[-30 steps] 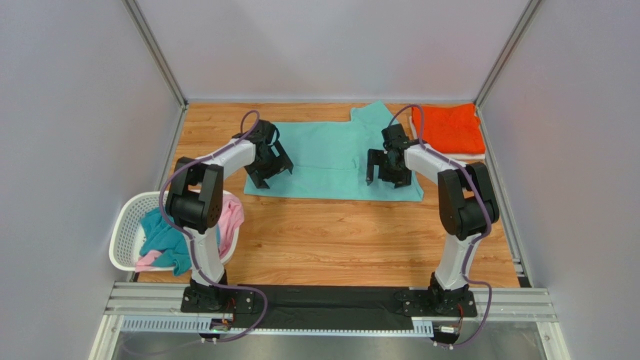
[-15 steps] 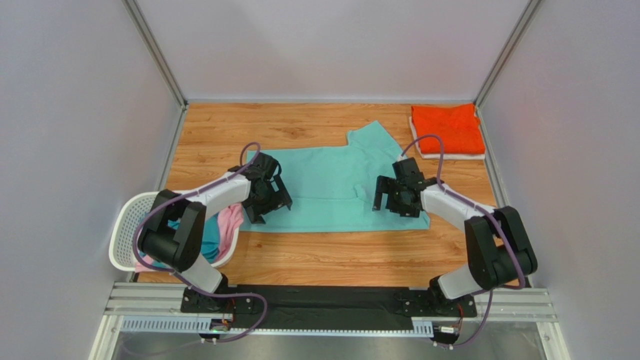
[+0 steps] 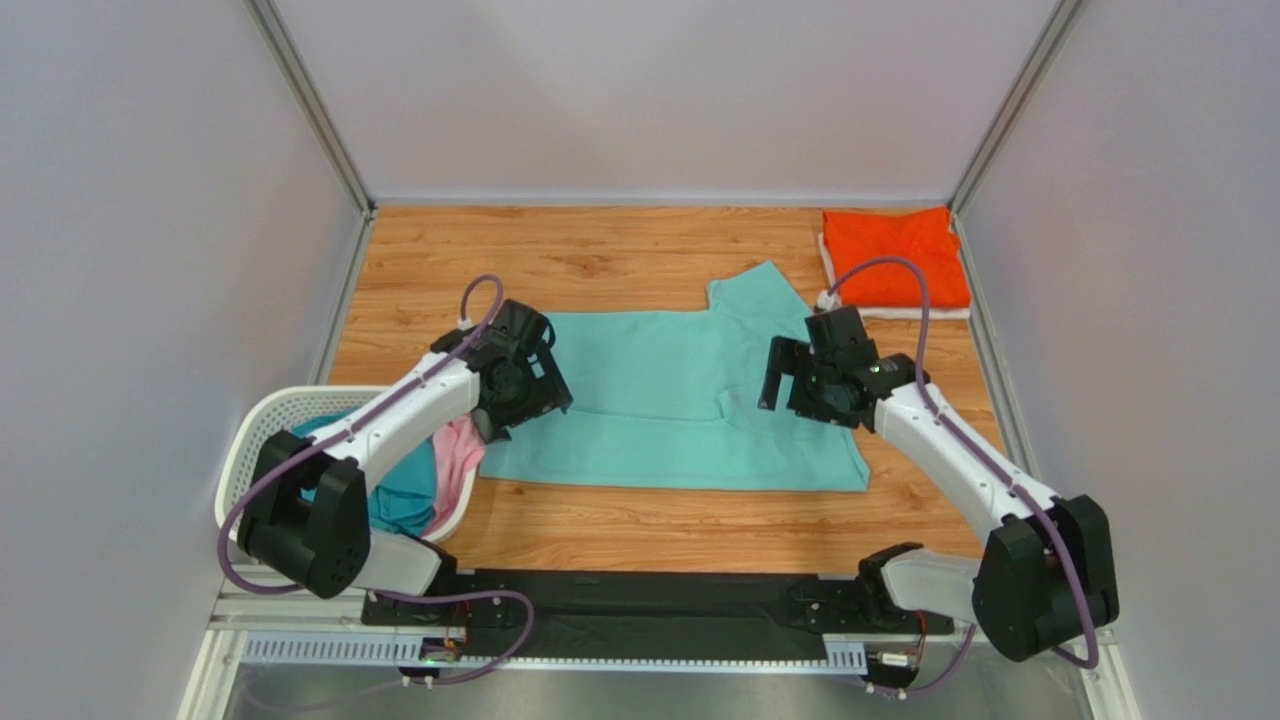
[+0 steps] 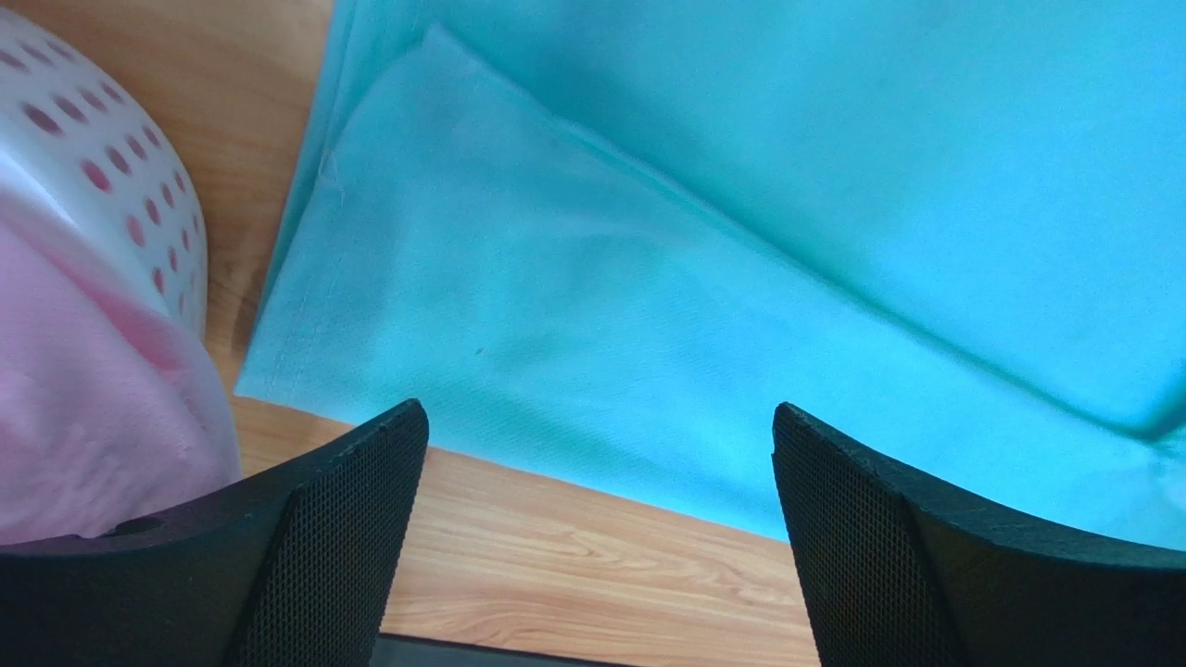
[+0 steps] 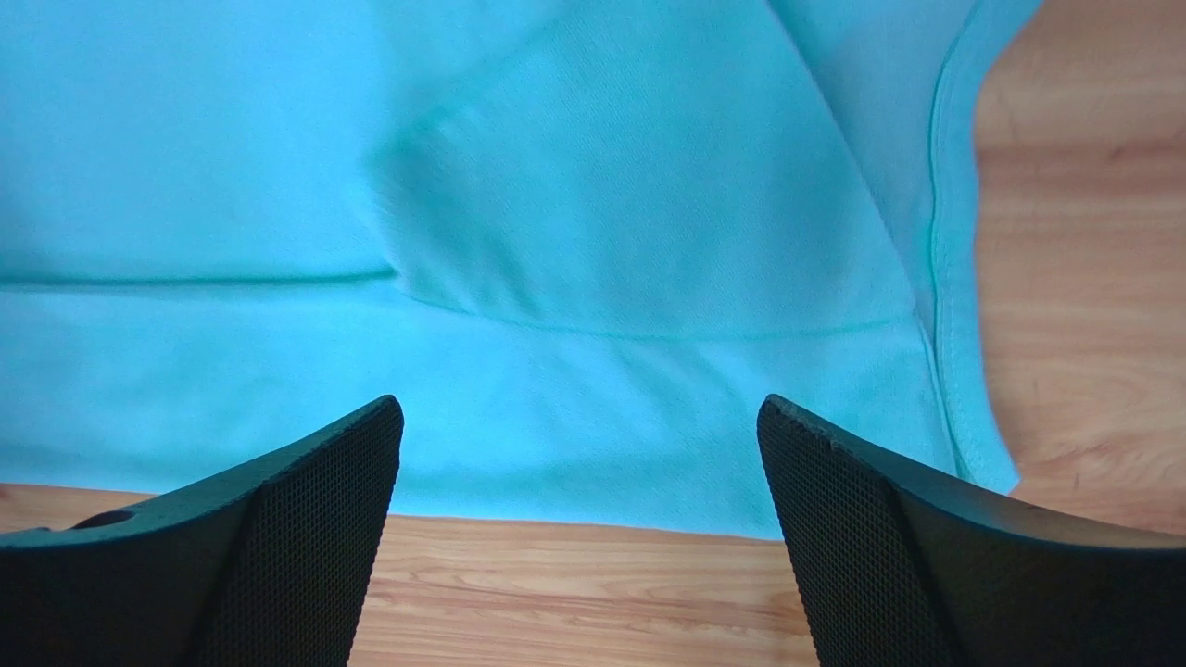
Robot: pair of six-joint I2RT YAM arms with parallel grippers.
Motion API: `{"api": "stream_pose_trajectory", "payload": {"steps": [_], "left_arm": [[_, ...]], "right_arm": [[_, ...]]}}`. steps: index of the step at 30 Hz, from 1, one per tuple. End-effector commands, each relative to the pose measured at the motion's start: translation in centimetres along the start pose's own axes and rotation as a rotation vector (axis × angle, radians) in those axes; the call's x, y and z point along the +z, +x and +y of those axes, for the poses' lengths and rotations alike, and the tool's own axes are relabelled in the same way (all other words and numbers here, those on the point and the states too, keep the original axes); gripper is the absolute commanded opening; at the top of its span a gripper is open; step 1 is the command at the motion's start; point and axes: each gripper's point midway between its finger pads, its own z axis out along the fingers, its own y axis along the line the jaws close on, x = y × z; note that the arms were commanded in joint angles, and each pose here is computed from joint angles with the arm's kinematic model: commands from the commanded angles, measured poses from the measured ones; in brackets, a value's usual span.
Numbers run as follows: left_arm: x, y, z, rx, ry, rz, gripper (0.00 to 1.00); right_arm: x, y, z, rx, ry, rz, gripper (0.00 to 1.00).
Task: Fold and stack the t-shirts
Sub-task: Fold the tshirt
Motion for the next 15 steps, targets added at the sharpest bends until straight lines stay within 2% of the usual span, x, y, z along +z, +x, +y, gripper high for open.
{"api": "stream_pose_trajectory", "payload": {"steps": [1, 5, 11, 12, 13, 15], "left_arm": [[-3.3, -4.5, -1.1, 0.009, 0.002, -0.136, 1.0], [-3.9, -9.1, -2.4, -0.014, 0.001, -0.186, 1.0], [-1.7, -16.8, -4.5, -0.027, -0.046, -0.205, 1.0], [-2.4, -19.0, -5.8, -0.034, -0.019, -0.238, 1.0], [0.1, -19.2, -5.3, -0.031, -0.074, -0.18, 1.0], [0.3, -21.9, -6.5, -0.032, -0.074, -0.201, 1.0]], "right_arm": [[-2.8, -5.5, 2.2, -0.025, -0.039, -0.142, 1.0], [-3.6, -9.7, 3.7, -0.026, -0.056, -0.206, 1.0], [-1.6, -15.5, 5.1, -0.031, -0.047, -0.24, 1.0], [-1.3, -16.2, 5.2, -0.036, -0.047, -0.247, 1.0], [-0.3, -17.6, 5.5, -0.04, -0.043, -0.25, 1.0], [0.7, -18.8, 5.3, -0.039, -0.032, -0.247, 1.0]]}}
